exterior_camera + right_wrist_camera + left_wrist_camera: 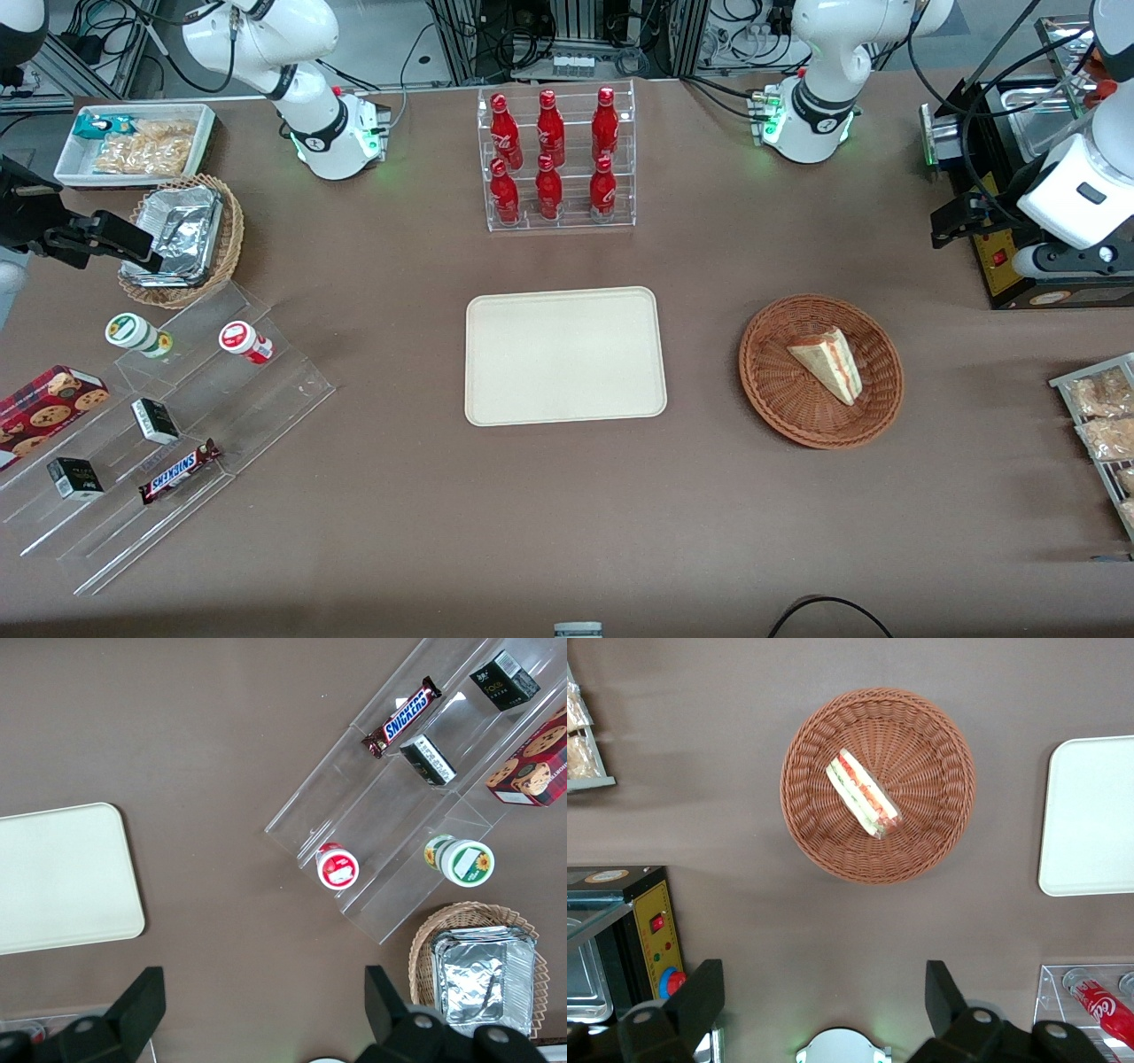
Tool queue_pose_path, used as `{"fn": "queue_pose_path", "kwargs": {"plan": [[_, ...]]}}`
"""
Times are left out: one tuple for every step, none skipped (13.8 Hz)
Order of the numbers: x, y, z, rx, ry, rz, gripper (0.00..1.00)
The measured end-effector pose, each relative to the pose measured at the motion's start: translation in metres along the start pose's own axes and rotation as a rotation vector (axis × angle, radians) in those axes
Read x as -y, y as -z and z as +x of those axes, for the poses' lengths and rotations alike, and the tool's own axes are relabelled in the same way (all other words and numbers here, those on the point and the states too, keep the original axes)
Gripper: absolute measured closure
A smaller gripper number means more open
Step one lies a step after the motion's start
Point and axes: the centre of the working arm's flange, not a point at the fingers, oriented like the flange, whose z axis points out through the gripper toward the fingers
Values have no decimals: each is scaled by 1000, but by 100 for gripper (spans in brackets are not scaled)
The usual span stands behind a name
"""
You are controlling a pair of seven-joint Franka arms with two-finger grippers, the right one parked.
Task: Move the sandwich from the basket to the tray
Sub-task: 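Move the left gripper over the sandwich in the wicker basket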
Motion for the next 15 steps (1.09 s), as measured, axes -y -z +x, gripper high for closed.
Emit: {"fn": "queue_pose_path", "kwargs": {"plan": [[0, 0, 1, -4, 0, -1, 0], [0, -1, 3, -7, 0, -1, 0], [0, -4, 5, -2, 0, -1, 0], [0, -10, 9, 9, -1, -1, 0], [0, -19, 14, 20, -1, -2, 0], [0, -30, 21, 26, -2, -3, 0], [-1, -43, 28, 28, -3, -4, 0], [-1, -58, 36, 26, -4, -6, 0], [-2, -76, 43, 20, -5, -7, 0], [-3, -95, 48, 18, -6, -8, 0], [-4, -114, 50, 21, -8, -9, 0], [-5, -133, 51, 27, -10, -9, 0], [-6, -153, 52, 24, -12, -9, 0], [-7, -172, 52, 13, -14, -11, 0], [-8, -190, 52, 1, -9, -12, 0]]}}
